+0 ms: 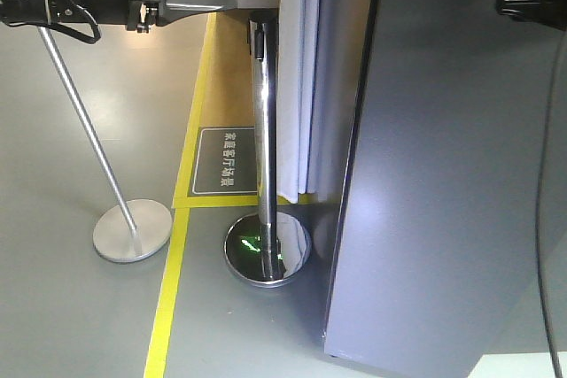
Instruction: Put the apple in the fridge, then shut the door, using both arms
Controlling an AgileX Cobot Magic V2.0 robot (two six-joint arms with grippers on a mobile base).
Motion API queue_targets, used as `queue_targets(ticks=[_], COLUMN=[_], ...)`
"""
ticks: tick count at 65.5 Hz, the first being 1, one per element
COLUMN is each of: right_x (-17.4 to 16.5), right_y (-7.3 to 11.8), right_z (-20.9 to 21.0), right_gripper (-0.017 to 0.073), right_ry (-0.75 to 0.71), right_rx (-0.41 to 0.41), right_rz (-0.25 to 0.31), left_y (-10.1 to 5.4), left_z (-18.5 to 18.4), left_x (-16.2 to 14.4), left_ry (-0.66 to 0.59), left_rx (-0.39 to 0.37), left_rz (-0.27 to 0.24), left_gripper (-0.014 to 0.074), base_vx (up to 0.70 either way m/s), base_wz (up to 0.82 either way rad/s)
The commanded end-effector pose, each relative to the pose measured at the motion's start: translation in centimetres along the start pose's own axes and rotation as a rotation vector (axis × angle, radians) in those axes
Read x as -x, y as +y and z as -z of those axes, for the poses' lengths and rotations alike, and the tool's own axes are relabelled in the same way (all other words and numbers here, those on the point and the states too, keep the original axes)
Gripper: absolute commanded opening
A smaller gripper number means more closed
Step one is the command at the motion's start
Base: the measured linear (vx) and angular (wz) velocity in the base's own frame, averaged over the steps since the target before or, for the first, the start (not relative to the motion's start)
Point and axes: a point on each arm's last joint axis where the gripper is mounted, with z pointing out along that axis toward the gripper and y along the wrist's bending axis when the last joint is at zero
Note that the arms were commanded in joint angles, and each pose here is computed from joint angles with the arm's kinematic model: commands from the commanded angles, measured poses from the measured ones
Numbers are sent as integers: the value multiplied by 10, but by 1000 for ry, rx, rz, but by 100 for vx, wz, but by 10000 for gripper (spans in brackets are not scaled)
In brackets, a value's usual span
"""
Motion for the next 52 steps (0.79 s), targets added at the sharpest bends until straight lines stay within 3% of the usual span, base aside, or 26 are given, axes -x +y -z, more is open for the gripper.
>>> queue_targets(ticks=[1,21,31,52], right_x=[21,14,13,12], right_y=[-9,-12,-19,-26], right_z=[-6,-45,-64,-93], right_gripper=[587,587,582,538], right_ry=[-87,-48,-9,39], right_rx=[-73,-94,-44,69], right_rz=[25,8,-41,-41], left_y=[-20,-20,-19,-17], left_z=[12,12,11,11], left_x=[17,17,17,18], left_ry=[-34,-37,-36,-46], left_rx=[41,46,46,60], left_rz=[-87,-87,-85,-84], left_gripper=[449,449,449,449], base_vx=[0,0,0,0], base_wz=[0,0,0,-1])
